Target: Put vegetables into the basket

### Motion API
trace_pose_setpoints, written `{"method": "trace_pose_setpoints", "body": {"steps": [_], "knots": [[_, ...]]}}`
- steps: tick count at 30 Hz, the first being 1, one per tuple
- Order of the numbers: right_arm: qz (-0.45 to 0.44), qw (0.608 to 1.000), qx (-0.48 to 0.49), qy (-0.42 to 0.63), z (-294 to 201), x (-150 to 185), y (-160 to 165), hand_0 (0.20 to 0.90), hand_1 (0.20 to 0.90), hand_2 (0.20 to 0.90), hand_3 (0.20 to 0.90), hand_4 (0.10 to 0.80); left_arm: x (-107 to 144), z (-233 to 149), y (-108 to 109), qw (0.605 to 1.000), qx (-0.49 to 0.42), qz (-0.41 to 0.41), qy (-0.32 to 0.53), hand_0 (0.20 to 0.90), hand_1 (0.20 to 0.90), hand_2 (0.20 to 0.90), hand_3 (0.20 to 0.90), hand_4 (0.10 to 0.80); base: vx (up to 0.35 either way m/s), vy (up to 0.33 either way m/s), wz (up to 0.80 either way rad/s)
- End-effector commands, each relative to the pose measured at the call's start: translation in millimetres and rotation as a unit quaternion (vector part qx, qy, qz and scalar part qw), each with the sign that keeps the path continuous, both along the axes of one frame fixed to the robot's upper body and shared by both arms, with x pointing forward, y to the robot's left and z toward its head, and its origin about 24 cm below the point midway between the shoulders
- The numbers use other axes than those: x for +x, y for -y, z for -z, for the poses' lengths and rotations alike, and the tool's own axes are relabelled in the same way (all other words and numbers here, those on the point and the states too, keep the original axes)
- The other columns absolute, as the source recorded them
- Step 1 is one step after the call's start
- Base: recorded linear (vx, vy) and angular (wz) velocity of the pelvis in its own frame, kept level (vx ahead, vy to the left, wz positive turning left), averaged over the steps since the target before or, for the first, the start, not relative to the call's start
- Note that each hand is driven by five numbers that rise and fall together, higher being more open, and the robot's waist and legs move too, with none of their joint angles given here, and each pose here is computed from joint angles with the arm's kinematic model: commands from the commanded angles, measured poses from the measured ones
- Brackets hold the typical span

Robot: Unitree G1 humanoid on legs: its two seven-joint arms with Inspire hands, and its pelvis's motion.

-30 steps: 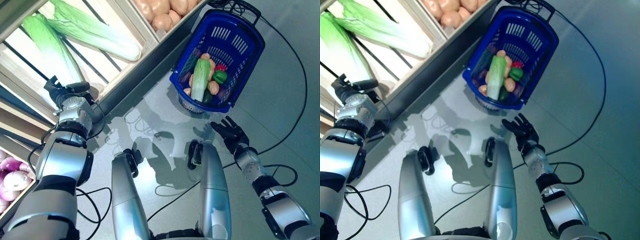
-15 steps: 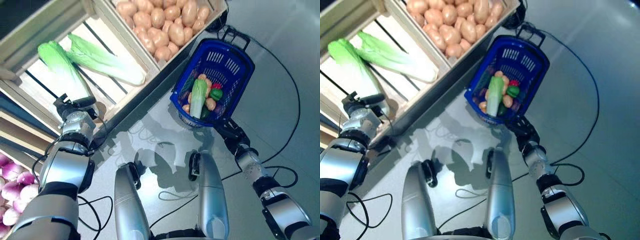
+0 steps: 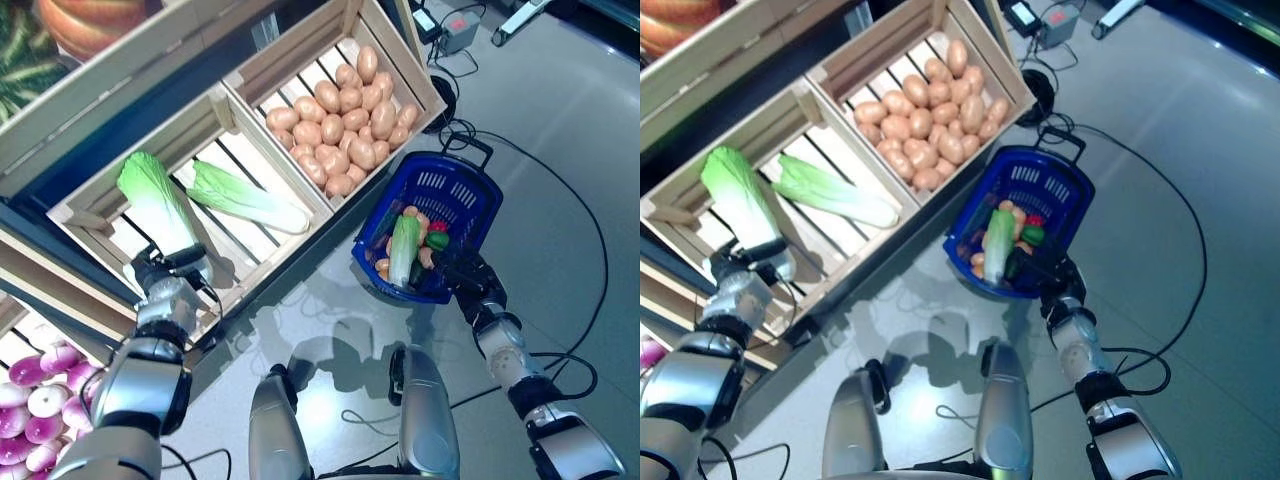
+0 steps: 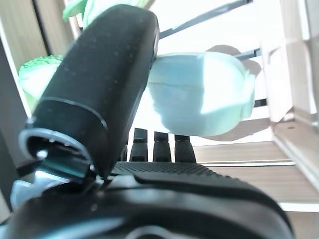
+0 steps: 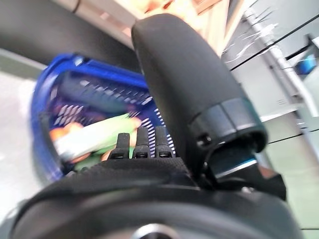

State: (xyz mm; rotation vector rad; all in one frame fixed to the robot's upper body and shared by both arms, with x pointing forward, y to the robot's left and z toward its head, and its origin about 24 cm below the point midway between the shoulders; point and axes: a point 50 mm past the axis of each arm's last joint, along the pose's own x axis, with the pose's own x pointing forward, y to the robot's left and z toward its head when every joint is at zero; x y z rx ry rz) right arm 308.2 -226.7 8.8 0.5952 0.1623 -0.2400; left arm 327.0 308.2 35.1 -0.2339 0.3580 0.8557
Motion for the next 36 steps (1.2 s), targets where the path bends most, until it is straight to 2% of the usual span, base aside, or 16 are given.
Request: {"method": "trace_pose_setpoints", "body": {"steps": [1, 3, 6, 9, 14, 15, 18, 26, 36], "knots": [[0.044, 0.996, -0.01, 0.075, -10.6, -9.7, -8.5, 0.9, 0.9, 0.9, 0.9, 0.8, -3.8, -34.0, -10.7, 0.985, 0.126, -0.024, 0.118, 0.3, 0.3, 0.3, 0.3, 0.4, 0.116, -0.059, 0.04], [0.019, 0.996, -0.007, 0.087, -13.2, -12.8, -18.6, 0.9, 0.9, 0.9, 0.9, 0.8, -2.4, -35.4, 8.3, 0.978, 0.156, 0.009, 0.139, 0.3, 0.3, 0.3, 0.3, 0.4, 0.112, -0.067, 0.04], [-0.018, 0.995, 0.011, 0.097, -13.2, -15.1, -28.5, 0.9, 0.9, 0.9, 0.9, 0.8, -3.0, -36.3, 24.1, 0.971, 0.171, 0.038, 0.16, 0.3, 0.3, 0.3, 0.3, 0.4, 0.068, -0.048, 0.06], [-0.106, 0.986, 0.041, 0.12, -15.5, -17.9, -42.4, 0.9, 0.9, 0.9, 0.9, 0.8, -5.4, -41.1, 53.8, 0.954, 0.201, 0.098, 0.202, 0.3, 0.3, 0.3, 0.3, 0.4, 0.078, -0.09, -0.02], [-0.167, 0.977, 0.043, 0.127, -18.3, -16.7, -46.3, 0.9, 0.9, 0.9, 0.9, 0.8, -5.8, -51.2, 73.1, 0.932, 0.222, 0.163, 0.235, 0.3, 0.3, 0.3, 0.3, 0.4, 0.061, -0.062, 0.0], [-0.19, 0.973, 0.035, 0.122, -20.2, -14.4, -47.6, 0.9, 0.9, 0.9, 0.9, 0.8, -6.3, -57.1, 85.9, 0.917, 0.235, 0.201, 0.252, 0.3, 0.3, 0.3, 0.3, 0.4, 0.061, -0.06, 0.02], [-0.238, 0.96, 0.042, 0.139, -27.4, -11.5, -51.6, 0.9, 0.9, 0.9, 0.9, 0.8, -8.8, -63.3, 98.3, 0.894, 0.253, 0.256, 0.267, 0.3, 0.3, 0.3, 0.3, 0.4, 0.054, -0.065, -0.02], [-0.264, 0.953, 0.026, 0.148, -50.1, 4.5, -44.9, 0.9, 0.9, 0.9, 0.9, 0.8, -10.0, -85.5, 124.7, 0.826, 0.309, 0.362, 0.301, 0.3, 0.3, 0.3, 0.3, 0.4, 0.018, -0.037, 0.03], [-0.272, 0.939, 0.058, 0.2, -78.6, 18.9, -50.6, 0.9, 0.9, 0.9, 0.9, 0.8, -10.2, -99.3, 154.2, 0.753, 0.35, 0.459, 0.316, 0.3, 0.3, 0.3, 0.3, 0.4, 0.0, -0.004, 0.01]]}}
